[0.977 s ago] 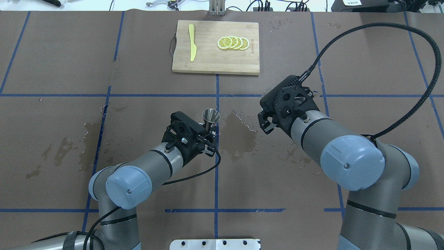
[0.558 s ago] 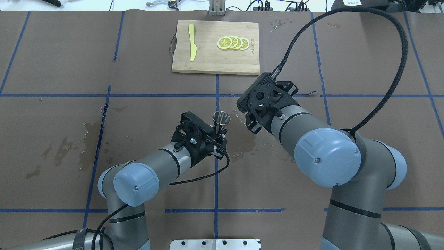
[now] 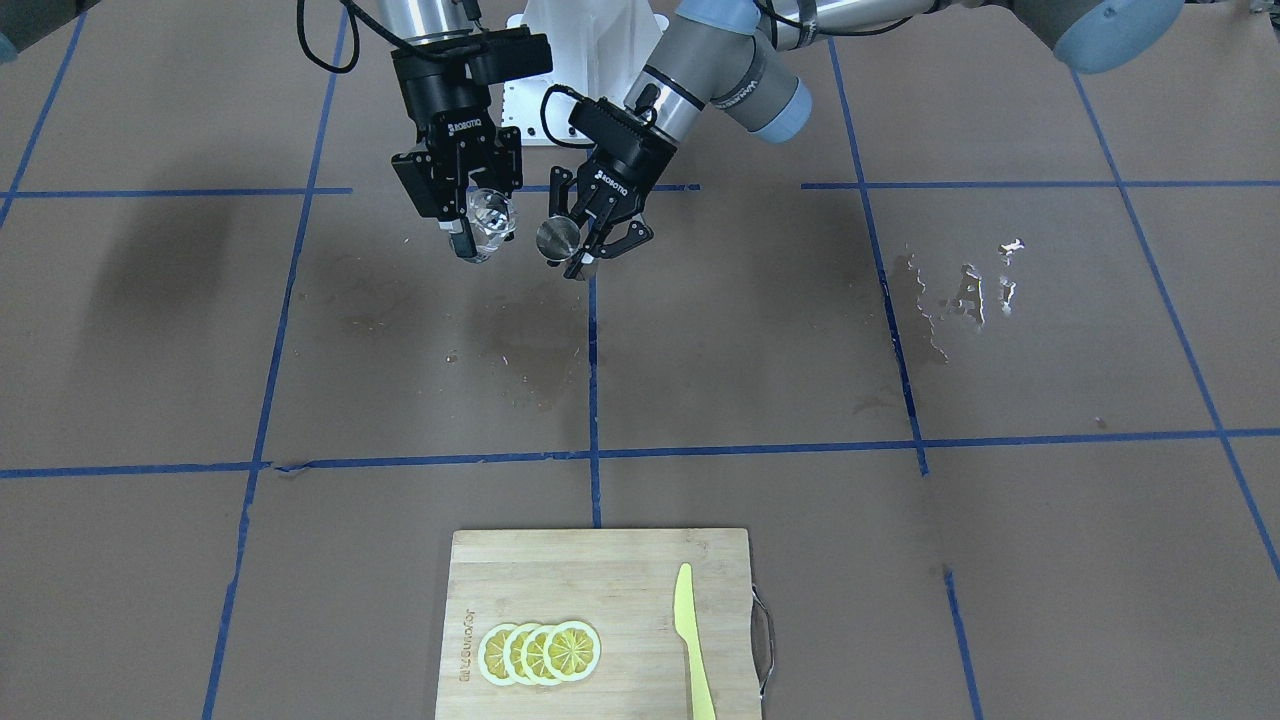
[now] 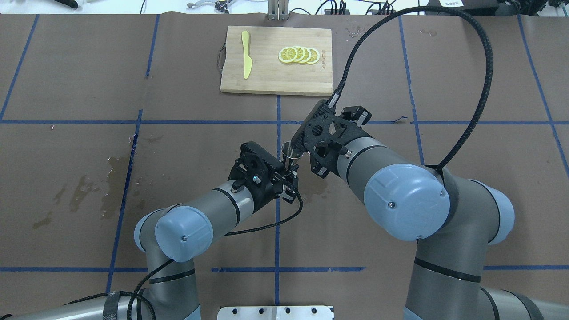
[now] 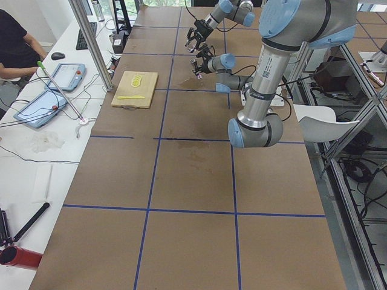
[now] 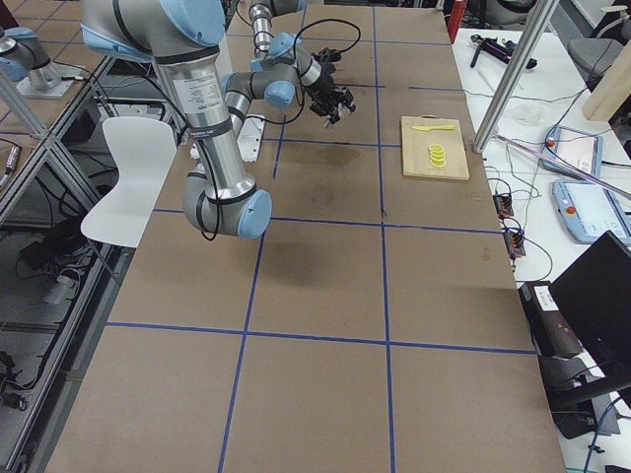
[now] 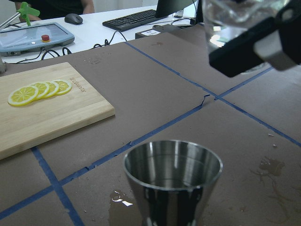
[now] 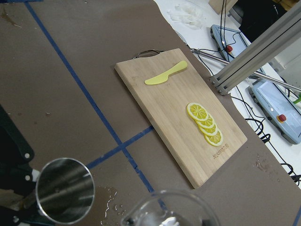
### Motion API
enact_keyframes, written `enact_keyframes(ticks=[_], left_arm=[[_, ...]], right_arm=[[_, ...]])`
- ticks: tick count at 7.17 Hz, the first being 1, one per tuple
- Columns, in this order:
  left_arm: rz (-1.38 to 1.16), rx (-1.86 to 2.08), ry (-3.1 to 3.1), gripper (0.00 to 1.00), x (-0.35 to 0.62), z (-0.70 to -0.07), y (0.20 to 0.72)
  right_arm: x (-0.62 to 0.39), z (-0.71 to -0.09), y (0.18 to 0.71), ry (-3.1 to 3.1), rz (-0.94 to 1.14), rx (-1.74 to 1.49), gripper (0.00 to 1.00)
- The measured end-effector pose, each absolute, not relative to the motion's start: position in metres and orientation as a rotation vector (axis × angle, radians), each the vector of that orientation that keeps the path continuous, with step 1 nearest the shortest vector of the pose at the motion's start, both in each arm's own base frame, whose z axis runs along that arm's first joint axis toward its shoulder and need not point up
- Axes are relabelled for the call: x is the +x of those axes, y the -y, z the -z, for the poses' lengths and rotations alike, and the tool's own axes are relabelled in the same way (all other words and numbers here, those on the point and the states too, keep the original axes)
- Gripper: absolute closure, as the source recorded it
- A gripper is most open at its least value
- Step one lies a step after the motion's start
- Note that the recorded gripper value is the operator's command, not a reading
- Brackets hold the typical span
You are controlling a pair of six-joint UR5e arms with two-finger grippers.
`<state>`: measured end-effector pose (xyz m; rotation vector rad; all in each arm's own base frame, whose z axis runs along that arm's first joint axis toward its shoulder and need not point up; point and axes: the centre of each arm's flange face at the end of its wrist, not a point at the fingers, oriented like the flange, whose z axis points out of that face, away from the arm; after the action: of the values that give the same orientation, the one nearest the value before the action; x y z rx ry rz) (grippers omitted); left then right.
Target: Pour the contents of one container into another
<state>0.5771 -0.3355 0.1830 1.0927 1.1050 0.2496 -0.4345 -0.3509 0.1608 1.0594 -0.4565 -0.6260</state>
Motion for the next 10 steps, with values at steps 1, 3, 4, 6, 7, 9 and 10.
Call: enact_keyframes(ticks=[1, 3, 4, 6, 7, 9, 10], left_arm=[[-0.249, 1.093, -1.106, 1.00, 0.578, -0.182, 0.336], [-0.250, 1.093, -1.108, 1.00, 0.578, -0.180, 0.336], [-0.250, 1.093, -1.108, 1.00, 0.579, -0.180, 0.336], [-0.252, 1.091, -1.108, 1.00, 0.580, -0.181, 0.336], [-0.252, 1.091, -1.109, 1.00, 0.581, -0.180, 0.336], [-0.251, 1.092, -1.112, 1.00, 0.583, -0.177, 0.336], [-0.252, 1.093, -1.112, 1.00, 0.583, -0.176, 0.336]], right_arm=[[-0.437, -0.161, 0.349, 0.447, 0.652, 1.063, 1.00], [-0.440, -0.162, 0.347, 0.426, 0.695, 1.070, 1.00], [-0.440, -0.162, 0.347, 0.411, 0.720, 1.079, 1.00], [-0.439, -0.158, 0.348, 0.387, 0.753, 1.099, 1.00], [-0.437, -0.154, 0.351, 0.377, 0.760, 1.110, 1.00], [-0.436, -0.151, 0.356, 0.345, 0.774, 1.127, 1.00], [-0.436, -0.149, 0.358, 0.322, 0.777, 1.139, 1.00]])
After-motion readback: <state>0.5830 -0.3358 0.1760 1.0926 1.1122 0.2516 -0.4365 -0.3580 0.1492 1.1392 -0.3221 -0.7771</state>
